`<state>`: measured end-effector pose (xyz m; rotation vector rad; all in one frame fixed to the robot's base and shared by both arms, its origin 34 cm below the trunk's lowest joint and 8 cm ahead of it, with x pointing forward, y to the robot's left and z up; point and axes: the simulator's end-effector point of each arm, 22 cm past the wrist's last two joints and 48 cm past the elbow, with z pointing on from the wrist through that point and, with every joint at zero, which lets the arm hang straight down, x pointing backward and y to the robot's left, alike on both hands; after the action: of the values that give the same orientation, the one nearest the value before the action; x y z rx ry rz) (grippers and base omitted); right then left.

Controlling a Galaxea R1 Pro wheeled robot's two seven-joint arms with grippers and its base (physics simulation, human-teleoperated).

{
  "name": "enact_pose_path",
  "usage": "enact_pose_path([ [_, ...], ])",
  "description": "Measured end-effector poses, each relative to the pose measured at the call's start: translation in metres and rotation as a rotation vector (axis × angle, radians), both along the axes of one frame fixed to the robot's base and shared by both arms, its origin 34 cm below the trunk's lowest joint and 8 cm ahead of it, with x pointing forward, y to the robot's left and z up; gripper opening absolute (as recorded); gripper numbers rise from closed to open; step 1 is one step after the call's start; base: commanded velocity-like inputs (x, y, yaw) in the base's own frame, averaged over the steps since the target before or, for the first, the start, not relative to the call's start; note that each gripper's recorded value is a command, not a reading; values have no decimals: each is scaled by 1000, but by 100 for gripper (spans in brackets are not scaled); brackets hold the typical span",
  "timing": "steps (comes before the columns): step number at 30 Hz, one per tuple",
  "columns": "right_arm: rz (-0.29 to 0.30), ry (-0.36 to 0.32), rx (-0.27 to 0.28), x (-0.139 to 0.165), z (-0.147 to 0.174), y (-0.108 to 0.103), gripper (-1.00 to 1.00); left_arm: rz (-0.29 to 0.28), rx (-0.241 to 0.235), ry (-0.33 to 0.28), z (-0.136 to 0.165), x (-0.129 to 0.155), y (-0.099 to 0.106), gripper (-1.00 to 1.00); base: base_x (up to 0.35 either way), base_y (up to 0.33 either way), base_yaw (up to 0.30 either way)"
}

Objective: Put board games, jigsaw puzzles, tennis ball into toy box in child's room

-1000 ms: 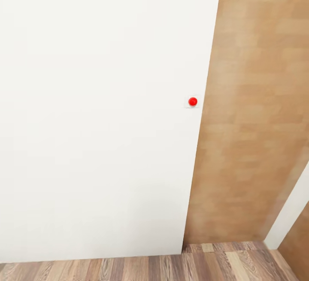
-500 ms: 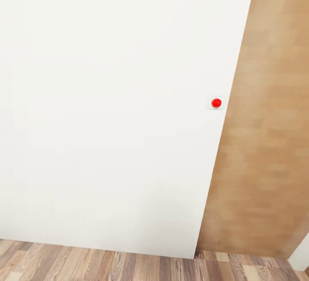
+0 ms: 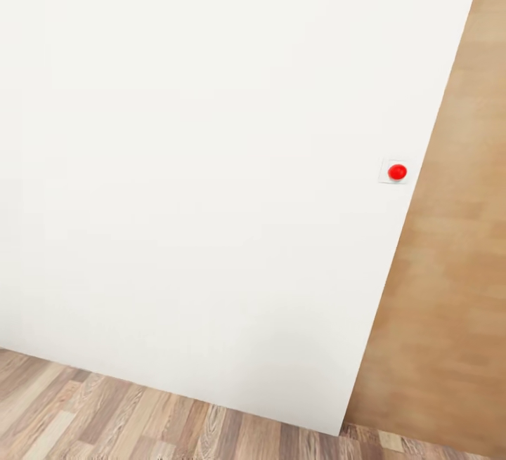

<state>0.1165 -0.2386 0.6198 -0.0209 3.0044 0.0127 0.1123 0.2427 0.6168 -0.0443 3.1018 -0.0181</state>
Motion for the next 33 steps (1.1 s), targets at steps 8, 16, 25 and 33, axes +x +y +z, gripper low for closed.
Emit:
enact_pose_path([
  [8,0,0,0,0,0,0,100,0,0,0,0,0,0,100,0,0,272],
  [16,0,0,0,0,0,0,100,0,0,0,0,0,0,100,0,0,272],
  [25,0,0,0,0,0,0,100,0,0,0,0,0,0,100,0,0,272],
  [33,0,0,0,0,0,0,100,0,0,0,0,0,0,100,0,0,271],
])
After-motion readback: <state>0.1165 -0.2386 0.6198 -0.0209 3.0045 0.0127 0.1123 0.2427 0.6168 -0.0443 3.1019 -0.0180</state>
